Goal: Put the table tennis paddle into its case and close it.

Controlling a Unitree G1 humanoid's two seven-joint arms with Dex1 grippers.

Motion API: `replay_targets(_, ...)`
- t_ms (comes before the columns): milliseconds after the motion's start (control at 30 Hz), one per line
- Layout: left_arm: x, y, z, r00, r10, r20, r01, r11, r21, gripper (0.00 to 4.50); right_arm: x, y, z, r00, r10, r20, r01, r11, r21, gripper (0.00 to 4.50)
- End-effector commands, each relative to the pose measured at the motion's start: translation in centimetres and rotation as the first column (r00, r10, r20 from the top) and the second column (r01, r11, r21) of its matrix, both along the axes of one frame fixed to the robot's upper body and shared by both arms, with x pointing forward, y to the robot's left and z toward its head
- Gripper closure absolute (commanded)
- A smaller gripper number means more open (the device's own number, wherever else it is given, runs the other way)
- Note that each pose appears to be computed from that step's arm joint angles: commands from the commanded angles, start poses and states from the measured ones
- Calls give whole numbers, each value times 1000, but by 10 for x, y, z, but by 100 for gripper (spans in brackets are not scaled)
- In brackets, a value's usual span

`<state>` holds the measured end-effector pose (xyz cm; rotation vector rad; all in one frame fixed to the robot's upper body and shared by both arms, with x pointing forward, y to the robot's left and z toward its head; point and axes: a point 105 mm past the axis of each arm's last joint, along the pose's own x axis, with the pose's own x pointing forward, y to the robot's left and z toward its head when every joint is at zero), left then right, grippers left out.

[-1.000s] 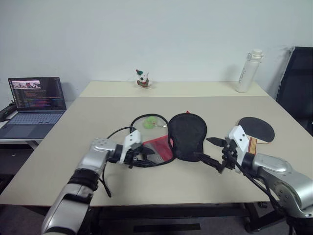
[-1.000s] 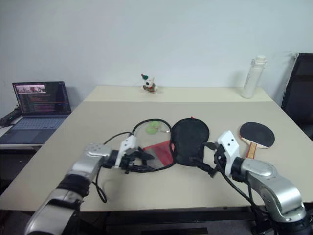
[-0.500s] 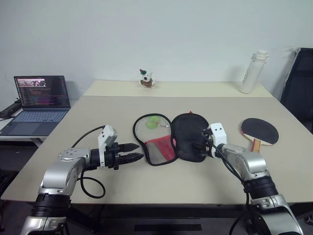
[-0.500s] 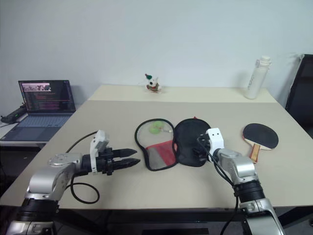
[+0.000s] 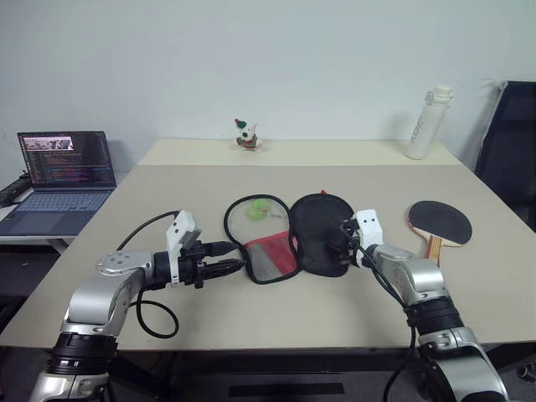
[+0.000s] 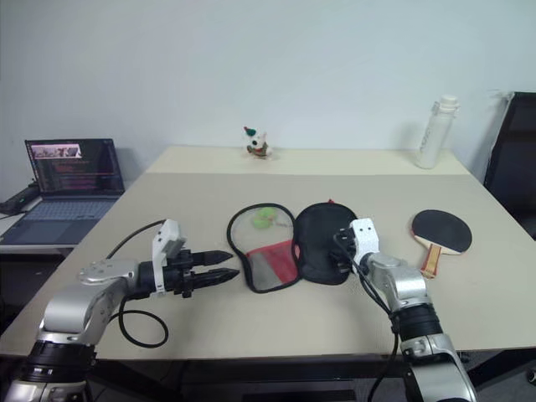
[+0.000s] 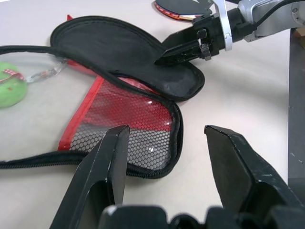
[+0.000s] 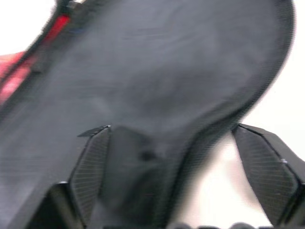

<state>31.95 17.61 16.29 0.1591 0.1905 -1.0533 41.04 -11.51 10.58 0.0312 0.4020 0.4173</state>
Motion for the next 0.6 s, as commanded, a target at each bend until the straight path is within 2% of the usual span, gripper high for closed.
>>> replay_targets(33, -1, -5, 15, 998, -28, 58, 27, 1000, 5, 175, -1, 19, 13, 999, 46, 7, -46, 995, 93, 124)
replay_targets(267, 0, -7, 14, 997, -40, 58, 39, 999, 15, 175, 7, 24, 23, 1000, 20, 13, -22, 989, 147, 359)
replay_targets(333, 1, -9, 15, 997, -44, 61, 44, 999, 14, 175, 9, 21, 26, 1000, -2, 11, 0, 985, 175, 438)
replay_targets(600, 1, -17, 17, 995, -88, 57, 87, 996, 19, 175, 14, -9, 31, 995, -101, -11, 101, 974, 204, 448)
